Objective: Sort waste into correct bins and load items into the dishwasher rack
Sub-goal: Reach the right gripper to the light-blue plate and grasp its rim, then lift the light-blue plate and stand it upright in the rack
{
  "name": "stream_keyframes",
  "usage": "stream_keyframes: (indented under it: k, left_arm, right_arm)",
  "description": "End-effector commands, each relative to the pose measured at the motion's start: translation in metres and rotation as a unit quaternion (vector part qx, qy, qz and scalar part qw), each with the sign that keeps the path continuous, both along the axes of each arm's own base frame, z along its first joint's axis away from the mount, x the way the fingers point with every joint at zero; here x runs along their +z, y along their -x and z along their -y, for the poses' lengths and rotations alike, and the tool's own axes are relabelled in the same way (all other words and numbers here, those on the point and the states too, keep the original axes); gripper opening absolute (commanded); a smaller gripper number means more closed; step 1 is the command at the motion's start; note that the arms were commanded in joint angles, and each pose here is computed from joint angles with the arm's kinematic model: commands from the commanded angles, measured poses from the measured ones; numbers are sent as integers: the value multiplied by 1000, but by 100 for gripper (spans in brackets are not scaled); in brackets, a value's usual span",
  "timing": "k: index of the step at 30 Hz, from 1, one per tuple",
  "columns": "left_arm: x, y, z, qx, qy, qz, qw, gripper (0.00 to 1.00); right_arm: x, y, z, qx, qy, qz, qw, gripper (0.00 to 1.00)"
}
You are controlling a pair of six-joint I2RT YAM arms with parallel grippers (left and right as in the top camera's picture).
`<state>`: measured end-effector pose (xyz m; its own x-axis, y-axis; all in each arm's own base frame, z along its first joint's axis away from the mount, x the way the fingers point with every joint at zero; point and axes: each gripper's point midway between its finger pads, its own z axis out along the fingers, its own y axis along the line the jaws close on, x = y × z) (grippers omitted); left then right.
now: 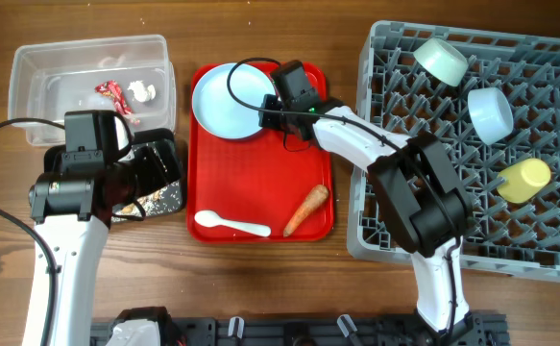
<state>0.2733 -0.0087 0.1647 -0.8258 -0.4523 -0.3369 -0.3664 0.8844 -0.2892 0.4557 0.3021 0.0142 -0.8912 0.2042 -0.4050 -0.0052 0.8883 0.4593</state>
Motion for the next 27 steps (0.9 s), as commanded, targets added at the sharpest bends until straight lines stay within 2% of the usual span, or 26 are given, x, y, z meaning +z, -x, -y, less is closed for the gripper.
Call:
stream_keyframes:
  k: [1, 2, 3, 7, 10, 13, 16, 17, 20, 21, 22, 24, 25, 27]
  left_arm:
    - [5, -1, -1, 3, 4, 7, 1000, 100]
    - [5, -1, -1, 3, 4, 7, 1000, 100]
    - [5, -1, -1, 3, 4, 7, 1000, 100]
    - [5, -1, -1, 3, 4, 7, 1000, 100]
    - [5, -1, -1, 3, 4, 7, 1000, 100]
    - [5, -1, -1, 3, 4, 7, 1000, 100]
    - [5, -1, -1, 3, 4, 7, 1000, 100]
    - [5, -1, -1, 3, 4, 7, 1000, 100]
    - [5, -1, -1, 3, 4, 7, 1000, 100]
    - [5, -1, -1, 3, 4, 7, 1000, 100]
    - [5, -1, -1, 3, 4, 7, 1000, 100]
    - [5, -1, -1, 3, 4, 7, 1000, 100]
    - [5, -1, -1, 3, 4, 7, 1000, 100]
    - [5, -1, -1, 3, 4, 7, 1000, 100]
  right_arm:
    - [-18, 5, 4, -8, 16, -17, 1000, 19]
    - [-19, 6, 7, -11, 21, -21, 999, 9]
    - [-24, 9, 15, -30, 37, -32, 998, 4]
    - [-32, 15, 49, -62, 93, -57, 992, 4]
    - [-12, 8, 85, -92, 131, -47, 986, 4]
    - [46, -10, 117, -83, 181, 28, 980, 5]
    - [140, -17, 163, -107, 234, 122, 959, 4]
    - [175, -15, 182, -109, 254, 156, 948, 4]
    - [229, -3, 236, -153, 318, 192, 916, 4]
    - [245, 7, 264, -179, 359, 192, 895, 4]
    - [257, 20, 292, -209, 412, 183, 868, 4]
    - [273, 56, 350, -276, 541, 131, 784, 4]
    - [272, 61, 356, -275, 557, 118, 774, 4]
    - [262, 65, 359, -262, 565, 97, 777, 4]
